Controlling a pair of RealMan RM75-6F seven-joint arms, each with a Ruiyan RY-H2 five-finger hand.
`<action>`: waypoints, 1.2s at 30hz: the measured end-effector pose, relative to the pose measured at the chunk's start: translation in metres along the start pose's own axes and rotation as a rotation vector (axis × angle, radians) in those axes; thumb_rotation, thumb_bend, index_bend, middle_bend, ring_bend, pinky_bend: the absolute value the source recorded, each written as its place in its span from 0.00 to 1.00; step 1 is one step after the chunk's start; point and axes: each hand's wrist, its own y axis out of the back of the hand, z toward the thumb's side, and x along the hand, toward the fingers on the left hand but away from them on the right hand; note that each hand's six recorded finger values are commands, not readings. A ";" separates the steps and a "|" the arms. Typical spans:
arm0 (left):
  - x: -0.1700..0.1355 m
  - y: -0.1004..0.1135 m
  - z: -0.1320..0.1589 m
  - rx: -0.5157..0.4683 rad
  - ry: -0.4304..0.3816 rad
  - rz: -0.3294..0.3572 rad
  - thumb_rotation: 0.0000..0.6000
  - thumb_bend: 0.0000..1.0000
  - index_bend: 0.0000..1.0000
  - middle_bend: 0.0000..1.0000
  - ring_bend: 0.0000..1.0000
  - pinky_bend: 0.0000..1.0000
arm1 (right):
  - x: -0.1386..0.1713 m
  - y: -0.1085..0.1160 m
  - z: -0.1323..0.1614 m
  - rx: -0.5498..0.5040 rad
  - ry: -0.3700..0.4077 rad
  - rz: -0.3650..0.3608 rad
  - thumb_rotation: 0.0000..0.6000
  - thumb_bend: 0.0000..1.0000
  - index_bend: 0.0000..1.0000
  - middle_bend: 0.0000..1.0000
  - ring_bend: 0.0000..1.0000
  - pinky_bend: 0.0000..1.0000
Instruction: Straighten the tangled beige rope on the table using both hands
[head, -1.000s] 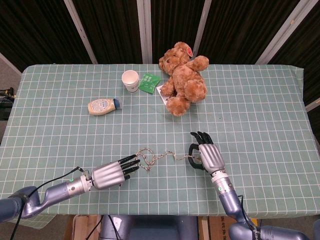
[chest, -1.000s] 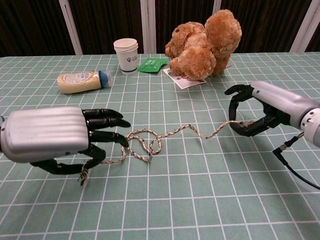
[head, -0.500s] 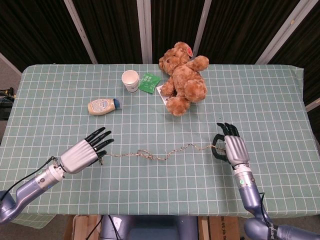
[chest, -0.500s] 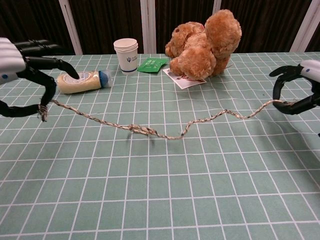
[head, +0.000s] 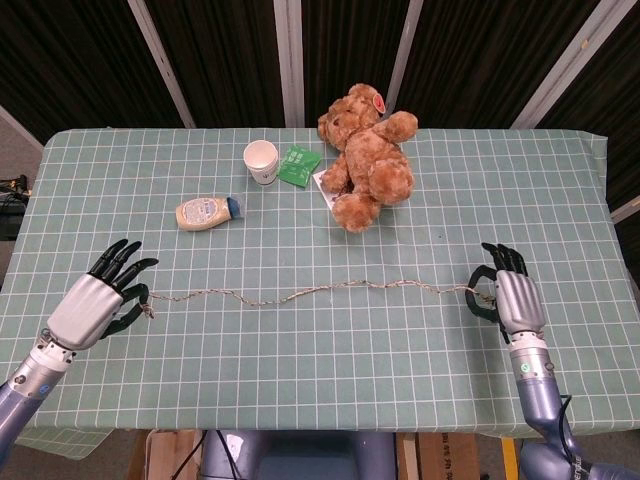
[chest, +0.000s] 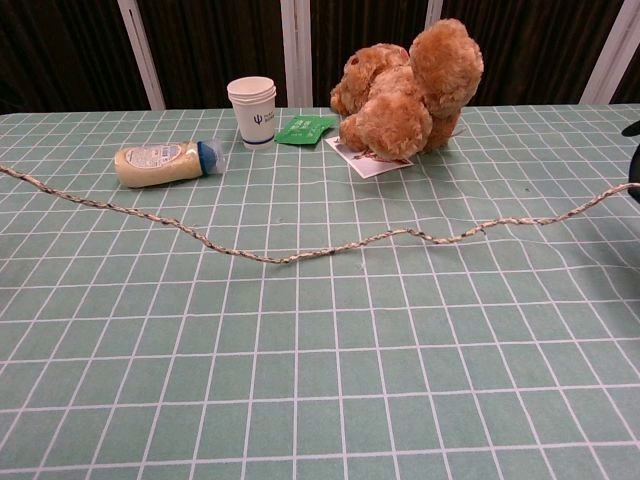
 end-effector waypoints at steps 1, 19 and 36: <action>-0.004 -0.001 -0.001 -0.007 0.013 0.000 1.00 0.55 0.61 0.20 0.00 0.00 | 0.001 0.001 -0.003 0.003 -0.004 -0.002 1.00 0.45 0.61 0.15 0.00 0.00; -0.039 -0.012 -0.031 -0.152 0.308 0.016 1.00 0.55 0.61 0.20 0.00 0.00 | 0.004 0.016 -0.049 0.028 -0.095 -0.047 1.00 0.45 0.61 0.15 0.00 0.00; -0.019 -0.042 -0.021 -0.071 0.252 -0.077 1.00 0.55 0.60 0.20 0.00 0.00 | 0.003 -0.002 -0.064 0.105 -0.129 0.006 1.00 0.45 0.61 0.15 0.00 0.00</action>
